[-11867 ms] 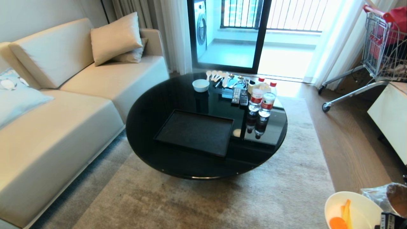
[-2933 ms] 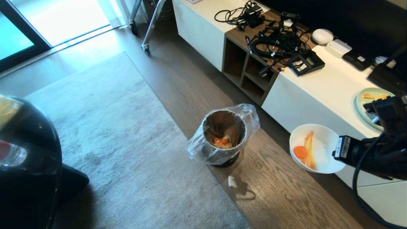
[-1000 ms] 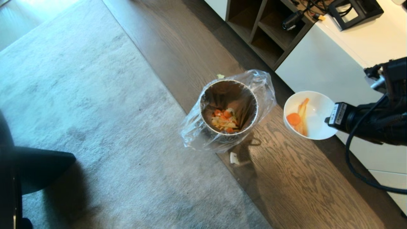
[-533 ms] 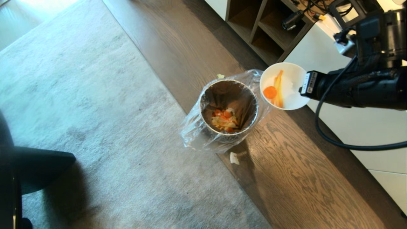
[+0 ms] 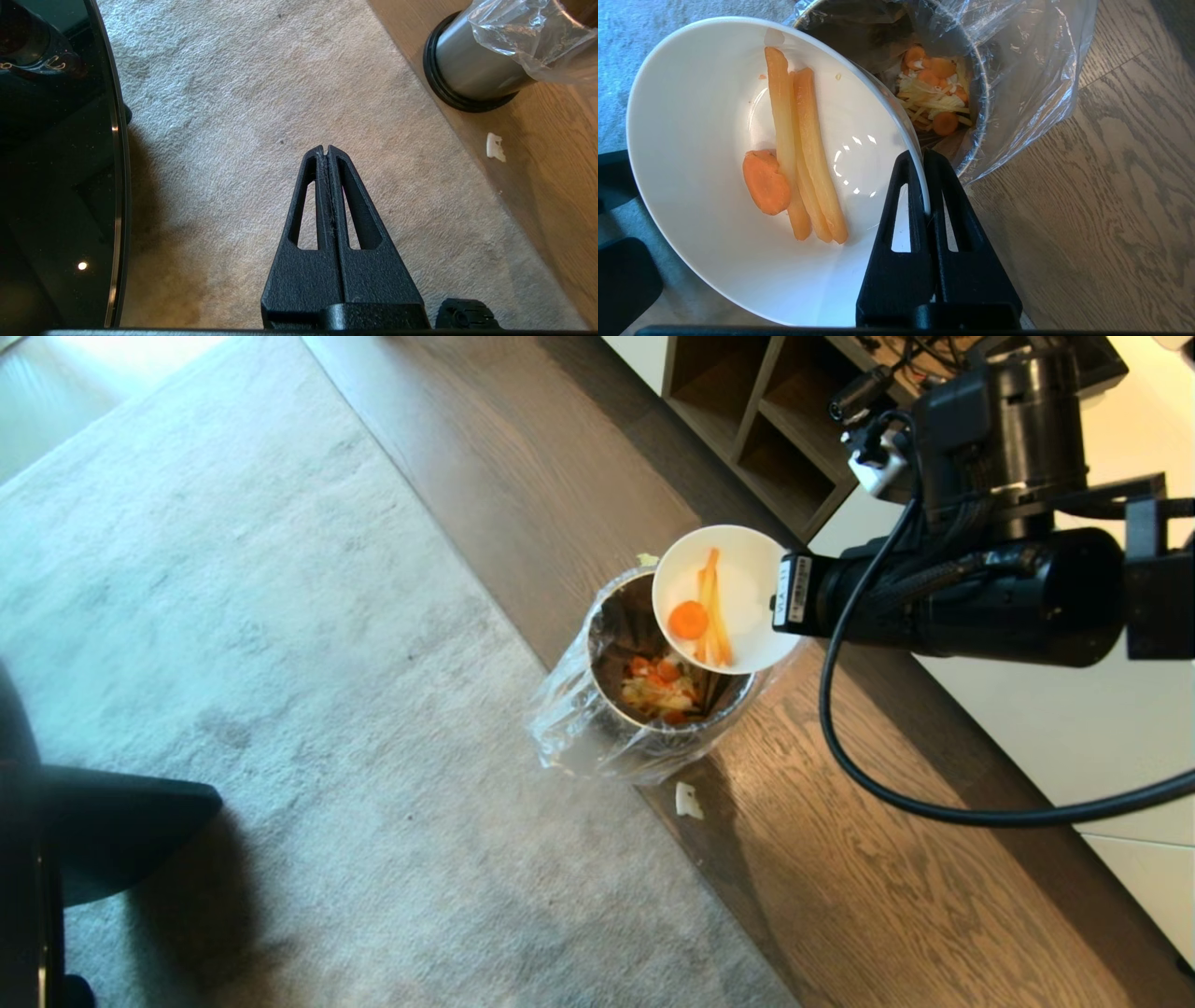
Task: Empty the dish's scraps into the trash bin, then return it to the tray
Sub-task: Move the bowl over the trash can, then pour the leftover food from the bowl into the trash can
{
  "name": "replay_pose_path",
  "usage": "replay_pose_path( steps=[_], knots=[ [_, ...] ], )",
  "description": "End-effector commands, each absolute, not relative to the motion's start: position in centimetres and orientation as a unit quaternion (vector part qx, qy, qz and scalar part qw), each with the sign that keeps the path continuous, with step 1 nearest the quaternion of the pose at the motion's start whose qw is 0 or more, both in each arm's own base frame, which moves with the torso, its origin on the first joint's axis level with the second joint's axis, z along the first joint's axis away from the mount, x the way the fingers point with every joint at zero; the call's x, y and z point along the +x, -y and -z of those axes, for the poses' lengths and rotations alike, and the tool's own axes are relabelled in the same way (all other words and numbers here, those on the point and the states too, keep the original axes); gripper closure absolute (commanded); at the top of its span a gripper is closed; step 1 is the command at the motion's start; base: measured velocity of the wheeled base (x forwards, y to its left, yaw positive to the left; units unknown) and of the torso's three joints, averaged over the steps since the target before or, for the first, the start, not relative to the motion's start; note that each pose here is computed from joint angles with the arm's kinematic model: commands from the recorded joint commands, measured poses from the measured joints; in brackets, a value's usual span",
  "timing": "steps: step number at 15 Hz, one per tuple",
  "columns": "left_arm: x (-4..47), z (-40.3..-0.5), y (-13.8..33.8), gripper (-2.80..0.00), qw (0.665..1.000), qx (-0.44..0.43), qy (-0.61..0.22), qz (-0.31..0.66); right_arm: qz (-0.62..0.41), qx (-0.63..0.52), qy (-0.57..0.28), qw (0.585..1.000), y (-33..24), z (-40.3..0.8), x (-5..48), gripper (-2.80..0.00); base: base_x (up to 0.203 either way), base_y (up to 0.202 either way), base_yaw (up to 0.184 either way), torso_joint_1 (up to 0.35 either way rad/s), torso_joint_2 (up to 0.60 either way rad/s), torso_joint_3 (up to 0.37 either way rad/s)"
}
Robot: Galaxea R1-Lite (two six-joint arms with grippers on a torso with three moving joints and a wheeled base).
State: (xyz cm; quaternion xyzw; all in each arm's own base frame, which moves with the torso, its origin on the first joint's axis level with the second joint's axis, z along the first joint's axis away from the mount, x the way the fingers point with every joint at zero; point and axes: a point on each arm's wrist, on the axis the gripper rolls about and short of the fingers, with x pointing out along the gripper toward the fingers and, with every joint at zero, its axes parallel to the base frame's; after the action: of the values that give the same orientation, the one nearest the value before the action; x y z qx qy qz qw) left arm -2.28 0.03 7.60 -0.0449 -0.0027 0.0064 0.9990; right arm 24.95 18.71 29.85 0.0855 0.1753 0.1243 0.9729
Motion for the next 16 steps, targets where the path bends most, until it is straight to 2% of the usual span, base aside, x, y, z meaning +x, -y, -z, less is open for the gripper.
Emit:
replay_pose_path(
  steps=[1,4,8,11,16],
  knots=[
    [-2.3,-7.6,0.0,0.00,0.999,-0.045,0.003,-0.007,-0.106,0.080,-0.174,0.976,-19.5,-28.8,25.8,0.00,0.000,0.000,0.000,0.000,0.00,0.000],
    [-2.3,-7.6,0.0,0.00,0.999,-0.046,0.003,-0.007,-0.110,0.060,-0.148,0.981,-19.8,-28.2,26.5,0.00,0.000,0.000,0.000,0.000,0.00,0.000],
    [-2.3,-7.6,0.0,0.00,0.999,-0.045,0.003,-0.007,-0.126,-0.046,-0.051,0.990,-20.3,-27.6,27.9,0.00,0.000,0.000,0.000,0.000,0.00,0.000],
    [-2.3,-7.6,0.0,0.00,0.999,-0.045,0.003,-0.007,-0.123,-0.128,0.017,0.984,-20.3,-26.6,28.5,0.00,0.000,0.000,0.000,0.000,0.00,0.000],
    [-2.3,-7.6,0.0,0.00,0.999,-0.045,0.003,-0.007,-0.111,-0.198,0.071,0.971,-20.6,-25.4,29.0,0.00,0.000,0.000,0.000,0.000,0.00,0.000]
  ],
)
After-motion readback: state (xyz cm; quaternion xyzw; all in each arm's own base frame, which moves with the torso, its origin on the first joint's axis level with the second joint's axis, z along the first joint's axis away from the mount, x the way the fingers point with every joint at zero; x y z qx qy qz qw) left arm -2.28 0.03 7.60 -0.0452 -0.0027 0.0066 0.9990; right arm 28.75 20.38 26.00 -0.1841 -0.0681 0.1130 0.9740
